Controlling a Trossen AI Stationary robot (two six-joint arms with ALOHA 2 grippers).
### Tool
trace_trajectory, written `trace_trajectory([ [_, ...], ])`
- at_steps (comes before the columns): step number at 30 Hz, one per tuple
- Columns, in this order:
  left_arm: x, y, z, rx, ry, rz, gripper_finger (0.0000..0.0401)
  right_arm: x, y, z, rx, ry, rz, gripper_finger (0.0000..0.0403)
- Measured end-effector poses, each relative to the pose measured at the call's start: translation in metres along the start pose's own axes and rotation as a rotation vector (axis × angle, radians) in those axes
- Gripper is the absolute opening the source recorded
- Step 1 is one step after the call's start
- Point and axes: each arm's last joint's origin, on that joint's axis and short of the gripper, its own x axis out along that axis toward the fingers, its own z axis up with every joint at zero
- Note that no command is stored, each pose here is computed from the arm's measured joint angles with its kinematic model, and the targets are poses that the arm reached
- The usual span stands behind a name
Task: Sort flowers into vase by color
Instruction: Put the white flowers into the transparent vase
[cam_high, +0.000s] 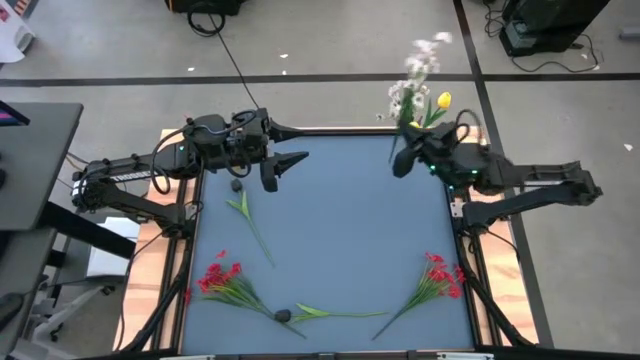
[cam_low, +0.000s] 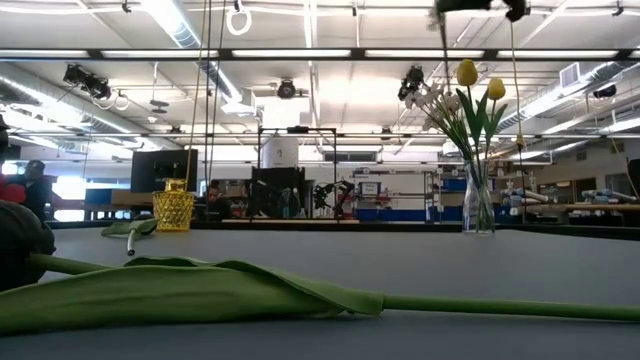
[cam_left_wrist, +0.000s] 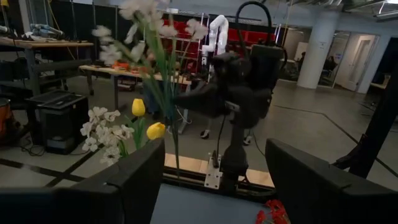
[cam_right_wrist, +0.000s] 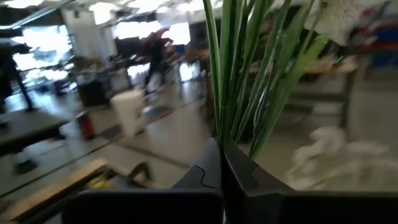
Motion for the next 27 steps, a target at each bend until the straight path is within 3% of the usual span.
trace_trajectory([
  [8, 0.0, 0.0, 0.0, 0.0, 0.0, 0.0, 0.0284, 0.002, -0.018, 0.014, -0.235, -0.143, -0.171, 0.0],
  [14, 0.0, 0.0, 0.0, 0.0, 0.0, 0.0, 0.0284, 0.012, -0.043, 0.013, -0.226, -0.182, -0.34, 0.0],
  [20, 0.0, 0.0, 0.0, 0.0, 0.0, 0.0, 0.0284, 0.014, -0.058, 0.009, -0.132, -0.241, -0.274, 0.0],
  [27, 0.0, 0.0, 0.0, 0.0, 0.0, 0.0, 0.0284, 0.019, -0.063, 0.001, -0.243, -0.211, -0.318, 0.0],
])
